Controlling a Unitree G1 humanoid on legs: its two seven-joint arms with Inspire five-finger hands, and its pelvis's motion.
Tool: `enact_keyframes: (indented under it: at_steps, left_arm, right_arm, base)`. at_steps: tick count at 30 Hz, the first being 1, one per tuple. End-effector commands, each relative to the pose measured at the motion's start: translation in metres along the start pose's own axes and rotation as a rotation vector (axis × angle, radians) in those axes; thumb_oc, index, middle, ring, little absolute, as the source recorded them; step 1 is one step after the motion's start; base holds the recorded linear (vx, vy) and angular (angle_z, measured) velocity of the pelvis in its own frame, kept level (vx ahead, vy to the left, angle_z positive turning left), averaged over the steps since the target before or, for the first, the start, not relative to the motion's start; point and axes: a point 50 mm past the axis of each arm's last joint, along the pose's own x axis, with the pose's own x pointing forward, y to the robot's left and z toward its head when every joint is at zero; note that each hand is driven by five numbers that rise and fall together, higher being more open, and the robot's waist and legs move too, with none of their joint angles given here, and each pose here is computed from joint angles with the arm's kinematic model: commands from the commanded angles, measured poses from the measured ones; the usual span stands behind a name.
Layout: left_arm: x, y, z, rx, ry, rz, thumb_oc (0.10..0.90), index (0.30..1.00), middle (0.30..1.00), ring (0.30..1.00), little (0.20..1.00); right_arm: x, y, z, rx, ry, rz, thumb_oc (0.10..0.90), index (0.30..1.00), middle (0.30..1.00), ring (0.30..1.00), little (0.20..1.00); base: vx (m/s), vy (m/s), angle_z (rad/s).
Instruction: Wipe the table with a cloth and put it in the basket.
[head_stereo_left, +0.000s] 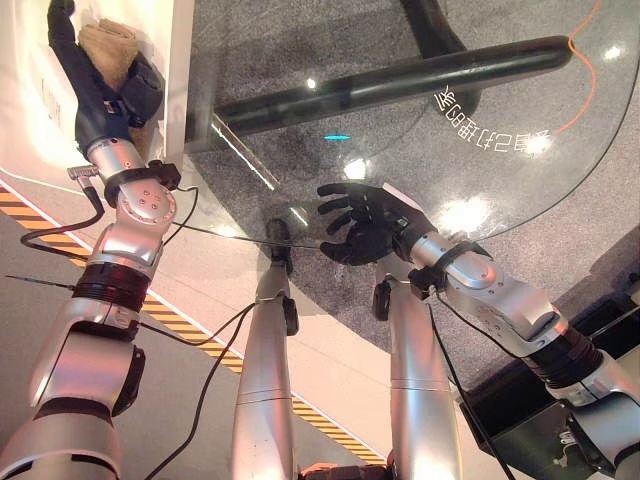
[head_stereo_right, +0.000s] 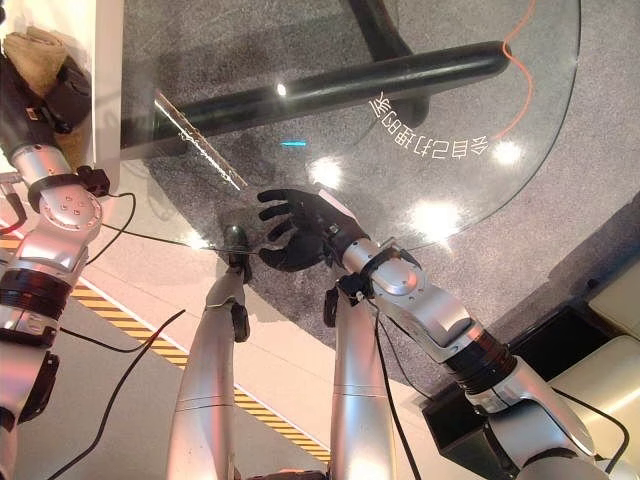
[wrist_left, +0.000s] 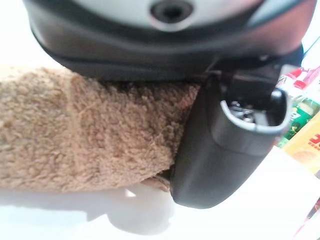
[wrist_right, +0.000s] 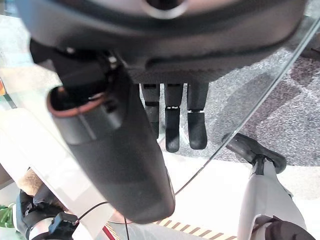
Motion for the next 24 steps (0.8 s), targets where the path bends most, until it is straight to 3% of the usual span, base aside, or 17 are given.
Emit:
enact_keyframes:
  at_steps: [1, 24]
  left_arm:
    - [0.002, 0.011, -0.016, 0.023, 0.077, 0.019, 0.8, 0.9, 0.9, 0.9, 0.9]
    - [-0.003, 0.043, -0.037, 0.074, 0.125, 0.09, 0.8, 0.9, 0.9, 0.9, 0.9]
  right_arm:
    - [-0.005, -0.001, -0.013, -0.008, 0.038, -0.04, 0.8, 0.9, 0.9, 0.9, 0.9]
    - [-0.019, 0.009, -0.02, -0.022, 0.027, -0.034, 0.8, 0.9, 0.9, 0.9, 0.9]
  base:
    - [0.0, 0.0, 0.0]
    - [0.0, -0.005, 0.0]
